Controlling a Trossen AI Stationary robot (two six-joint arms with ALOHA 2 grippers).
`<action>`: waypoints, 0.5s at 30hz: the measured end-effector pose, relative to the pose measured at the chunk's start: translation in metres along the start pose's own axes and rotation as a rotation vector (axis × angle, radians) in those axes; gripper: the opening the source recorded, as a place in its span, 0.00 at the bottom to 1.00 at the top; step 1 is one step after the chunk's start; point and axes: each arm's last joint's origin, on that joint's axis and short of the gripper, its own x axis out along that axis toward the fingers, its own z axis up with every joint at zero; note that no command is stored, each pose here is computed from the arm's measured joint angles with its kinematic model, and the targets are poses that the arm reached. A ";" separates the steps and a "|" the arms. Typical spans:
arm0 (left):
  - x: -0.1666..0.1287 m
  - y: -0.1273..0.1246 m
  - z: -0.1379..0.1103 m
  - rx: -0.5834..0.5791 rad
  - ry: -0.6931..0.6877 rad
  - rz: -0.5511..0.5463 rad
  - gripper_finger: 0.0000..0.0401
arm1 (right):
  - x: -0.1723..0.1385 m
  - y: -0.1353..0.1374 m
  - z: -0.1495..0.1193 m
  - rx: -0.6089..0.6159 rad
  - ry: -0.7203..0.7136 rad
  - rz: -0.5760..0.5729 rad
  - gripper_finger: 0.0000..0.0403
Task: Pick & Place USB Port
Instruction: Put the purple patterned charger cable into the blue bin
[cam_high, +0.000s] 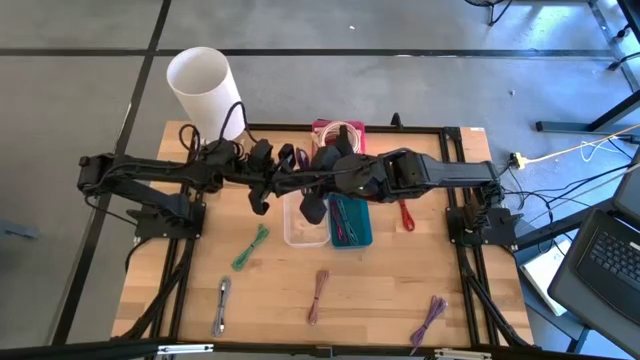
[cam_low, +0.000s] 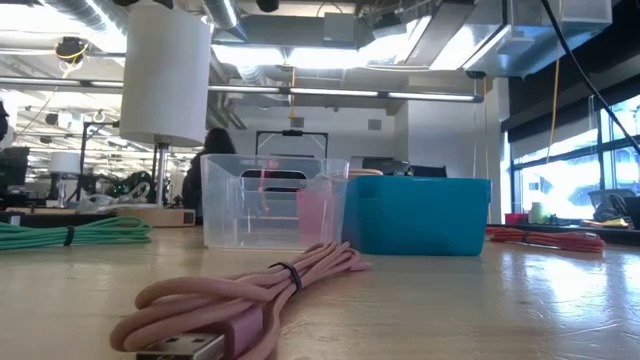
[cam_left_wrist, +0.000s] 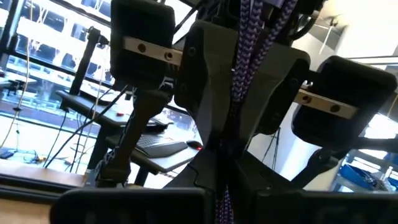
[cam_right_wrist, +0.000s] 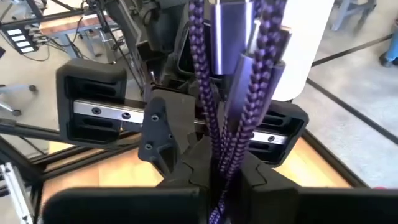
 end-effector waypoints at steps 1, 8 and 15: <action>0.000 0.000 0.000 0.000 -0.003 0.004 0.04 | 0.000 -0.001 0.000 -0.004 -0.003 -0.009 0.05; -0.001 0.005 -0.008 -0.028 0.070 0.098 0.17 | -0.030 -0.023 -0.001 -0.003 0.101 -0.242 0.05; -0.006 0.015 -0.025 -0.084 0.236 0.240 0.37 | -0.060 -0.041 -0.033 0.367 0.464 -0.304 0.05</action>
